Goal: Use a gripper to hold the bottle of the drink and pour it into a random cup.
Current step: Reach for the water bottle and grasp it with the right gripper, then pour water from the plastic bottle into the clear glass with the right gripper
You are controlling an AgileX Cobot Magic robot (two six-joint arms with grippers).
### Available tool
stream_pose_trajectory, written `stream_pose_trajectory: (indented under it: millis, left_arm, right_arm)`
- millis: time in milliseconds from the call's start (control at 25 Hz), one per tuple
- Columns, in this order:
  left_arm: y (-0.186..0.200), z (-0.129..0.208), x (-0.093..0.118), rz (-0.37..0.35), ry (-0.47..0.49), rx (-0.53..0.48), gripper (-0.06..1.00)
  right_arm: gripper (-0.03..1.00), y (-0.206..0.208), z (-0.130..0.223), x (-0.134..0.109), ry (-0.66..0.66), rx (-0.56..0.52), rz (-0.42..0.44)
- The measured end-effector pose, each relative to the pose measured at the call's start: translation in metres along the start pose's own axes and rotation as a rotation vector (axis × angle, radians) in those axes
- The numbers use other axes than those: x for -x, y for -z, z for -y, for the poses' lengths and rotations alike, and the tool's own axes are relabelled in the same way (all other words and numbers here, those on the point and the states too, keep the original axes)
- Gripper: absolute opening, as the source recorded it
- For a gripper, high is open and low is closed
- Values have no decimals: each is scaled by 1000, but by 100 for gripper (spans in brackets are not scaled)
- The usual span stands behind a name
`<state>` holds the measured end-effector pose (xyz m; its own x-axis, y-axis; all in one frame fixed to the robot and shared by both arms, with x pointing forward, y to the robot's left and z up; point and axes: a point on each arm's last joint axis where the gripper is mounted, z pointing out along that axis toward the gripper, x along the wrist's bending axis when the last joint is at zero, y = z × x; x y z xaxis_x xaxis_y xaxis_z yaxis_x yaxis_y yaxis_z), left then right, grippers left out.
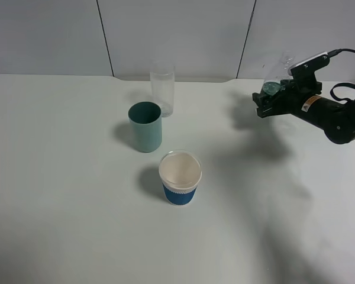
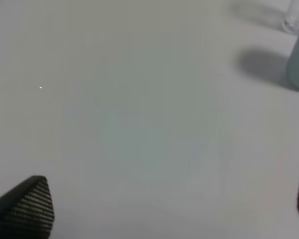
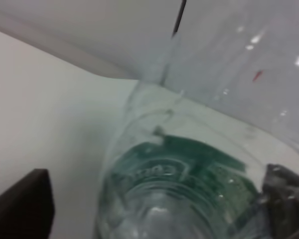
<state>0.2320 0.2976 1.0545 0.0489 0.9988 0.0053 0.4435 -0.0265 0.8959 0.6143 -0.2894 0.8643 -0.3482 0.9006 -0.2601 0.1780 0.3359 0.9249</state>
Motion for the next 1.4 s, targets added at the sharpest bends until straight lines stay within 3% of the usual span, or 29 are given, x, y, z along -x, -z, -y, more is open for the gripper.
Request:
stream_pose_trajectory:
  millis: [120,720,1120,1400]
  left_arm:
    - [0,0,0,0,0,0,99]
    - [0,0,0,0,0,0,99]
    - [0,0,0,0,0,0,99]
    - [0,0,0,0,0,0,99]
  right_arm:
    - [56,0,-1,0,-16,8,-2]
    - [56,0,-2,0,-119,-9,-3]
    - [56,17,-35,14,-101,-102,36]
    - [56,20,-43,17,-214,-104,50]
